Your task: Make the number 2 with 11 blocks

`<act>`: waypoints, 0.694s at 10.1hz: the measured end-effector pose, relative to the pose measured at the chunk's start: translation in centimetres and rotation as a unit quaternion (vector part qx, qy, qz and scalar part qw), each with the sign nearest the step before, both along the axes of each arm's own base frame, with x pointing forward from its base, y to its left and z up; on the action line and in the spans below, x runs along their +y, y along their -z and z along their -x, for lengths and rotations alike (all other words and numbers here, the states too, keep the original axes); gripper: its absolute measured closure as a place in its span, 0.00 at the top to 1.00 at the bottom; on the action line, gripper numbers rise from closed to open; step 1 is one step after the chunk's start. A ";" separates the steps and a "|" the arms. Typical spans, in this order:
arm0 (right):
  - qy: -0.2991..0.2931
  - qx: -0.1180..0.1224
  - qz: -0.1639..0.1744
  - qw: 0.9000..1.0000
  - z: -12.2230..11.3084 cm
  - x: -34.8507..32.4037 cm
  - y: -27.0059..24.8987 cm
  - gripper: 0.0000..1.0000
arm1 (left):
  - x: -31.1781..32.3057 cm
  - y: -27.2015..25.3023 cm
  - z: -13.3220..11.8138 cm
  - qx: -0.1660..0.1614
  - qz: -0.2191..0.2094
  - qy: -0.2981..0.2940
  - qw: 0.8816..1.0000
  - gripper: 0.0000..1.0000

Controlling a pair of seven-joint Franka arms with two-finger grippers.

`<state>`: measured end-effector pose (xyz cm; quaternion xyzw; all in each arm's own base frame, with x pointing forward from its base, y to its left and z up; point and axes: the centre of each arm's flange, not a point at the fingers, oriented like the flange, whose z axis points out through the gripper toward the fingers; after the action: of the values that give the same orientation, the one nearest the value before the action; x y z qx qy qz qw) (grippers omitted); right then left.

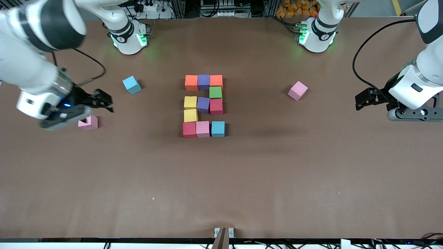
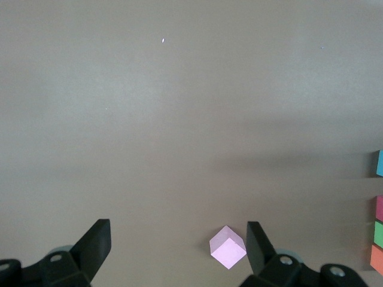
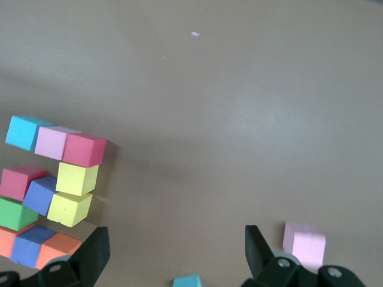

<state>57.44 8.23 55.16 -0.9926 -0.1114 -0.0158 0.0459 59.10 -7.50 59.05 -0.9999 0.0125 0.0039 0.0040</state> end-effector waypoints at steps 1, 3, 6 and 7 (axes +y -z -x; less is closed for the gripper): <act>0.045 0.002 0.000 0.999 0.5 -1.4 -1.1 1.00 | 0.0 0.0 0.0 0.000 0.000 0.000 1.000 1.00; 0.082 -0.013 0.013 0.996 1.7 -3.1 -3.7 1.00 | -0.1 0.0 0.0 0.000 0.000 0.001 1.000 1.00; 0.109 -0.010 0.034 0.993 3.8 -6.1 -7.4 1.00 | -0.5 0.0 0.1 0.000 0.000 0.004 1.000 1.00; 0.115 -0.017 0.048 0.992 3.9 -7.1 -8.3 1.00 | -0.7 0.0 0.1 0.000 0.000 0.006 1.000 1.00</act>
<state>53.56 1.10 63.45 -0.9994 0.0020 -0.0329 -0.0060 59.02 -8.19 59.08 -0.9998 0.0183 0.0036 0.0038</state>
